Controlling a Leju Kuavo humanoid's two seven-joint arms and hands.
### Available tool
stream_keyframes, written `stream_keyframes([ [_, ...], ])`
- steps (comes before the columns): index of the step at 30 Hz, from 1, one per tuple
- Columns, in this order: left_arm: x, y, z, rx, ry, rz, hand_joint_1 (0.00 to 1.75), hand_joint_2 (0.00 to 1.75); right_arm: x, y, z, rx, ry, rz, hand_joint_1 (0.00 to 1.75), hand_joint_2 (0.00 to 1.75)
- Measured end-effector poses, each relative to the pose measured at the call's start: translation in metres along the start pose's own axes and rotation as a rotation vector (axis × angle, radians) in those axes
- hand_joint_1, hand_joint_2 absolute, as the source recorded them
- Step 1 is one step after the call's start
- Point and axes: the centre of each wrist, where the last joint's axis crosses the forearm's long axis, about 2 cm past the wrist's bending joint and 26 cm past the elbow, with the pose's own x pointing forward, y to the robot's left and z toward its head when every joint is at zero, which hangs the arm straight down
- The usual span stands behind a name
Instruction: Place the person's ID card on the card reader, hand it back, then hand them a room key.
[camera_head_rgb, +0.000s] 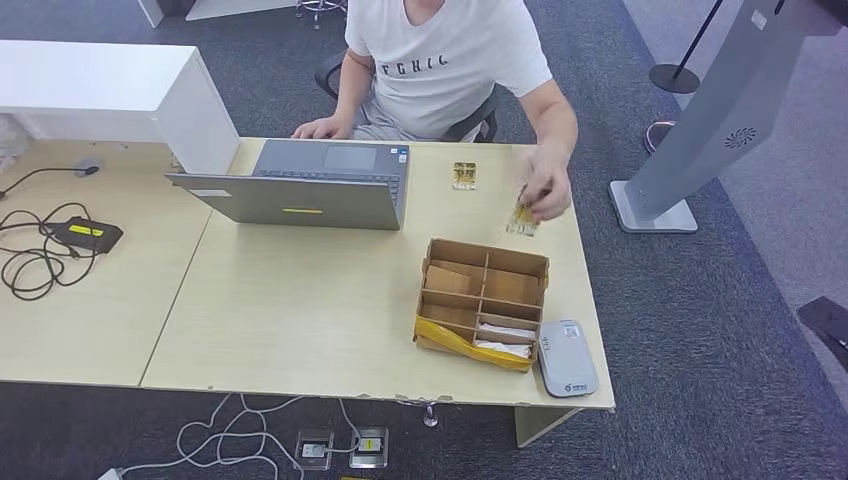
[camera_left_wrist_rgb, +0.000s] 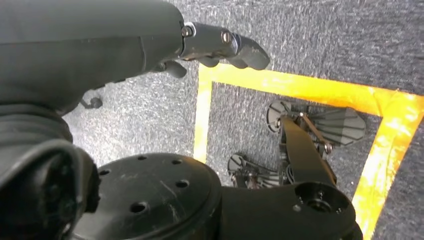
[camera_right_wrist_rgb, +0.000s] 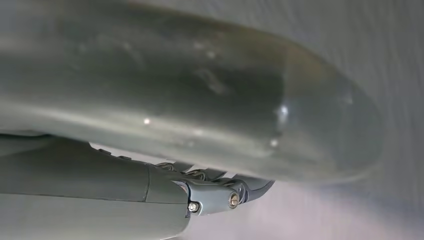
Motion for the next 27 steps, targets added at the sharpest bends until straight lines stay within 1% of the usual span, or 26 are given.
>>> stream_keyframes([
  [3,0.000,0.000,0.000,0.001,0.001,0.006,0.00,0.00,-0.012,0.003,0.004,0.274,-0.066,-0.005,0.00,0.00],
  [6,0.000,-0.001,0.000,0.004,0.003,0.013,0.00,0.00,-0.027,0.010,0.003,0.452,-0.172,-0.077,0.00,0.00],
  [8,0.000,-0.001,0.000,0.007,0.004,0.017,0.00,0.00,-0.038,0.018,0.000,0.506,-0.252,-0.155,0.00,0.00],
  [11,0.000,-0.002,0.000,0.011,0.006,0.024,0.00,0.00,-0.056,0.032,-0.007,0.529,-0.396,-0.321,0.00,0.00],
  [13,-0.001,-0.002,0.000,0.012,0.008,0.030,0.00,0.00,-0.070,0.047,-0.013,0.535,-0.472,-0.445,0.00,0.00],
  [15,-0.001,-0.002,0.000,0.012,0.009,0.035,0.00,0.00,-0.085,0.065,-0.019,0.546,-0.509,-0.554,0.00,0.00],
  [18,-0.001,-0.003,0.000,0.012,0.008,0.041,0.00,0.00,-0.106,0.094,-0.025,0.576,-0.486,-0.680,0.00,0.00],
  [22,-0.001,-0.003,0.000,0.017,0.002,0.047,0.00,0.00,-0.132,0.138,-0.028,0.607,-0.398,-0.805,0.00,0.00],
  [26,-0.001,-0.003,0.000,0.029,0.002,0.050,0.00,0.00,-0.145,0.175,-0.032,0.604,-0.302,-0.890,0.00,0.00],
  [27,-0.001,-0.003,0.000,0.030,0.003,0.050,0.00,0.00,-0.146,0.180,-0.033,0.602,-0.289,-0.899,0.00,0.00],
])
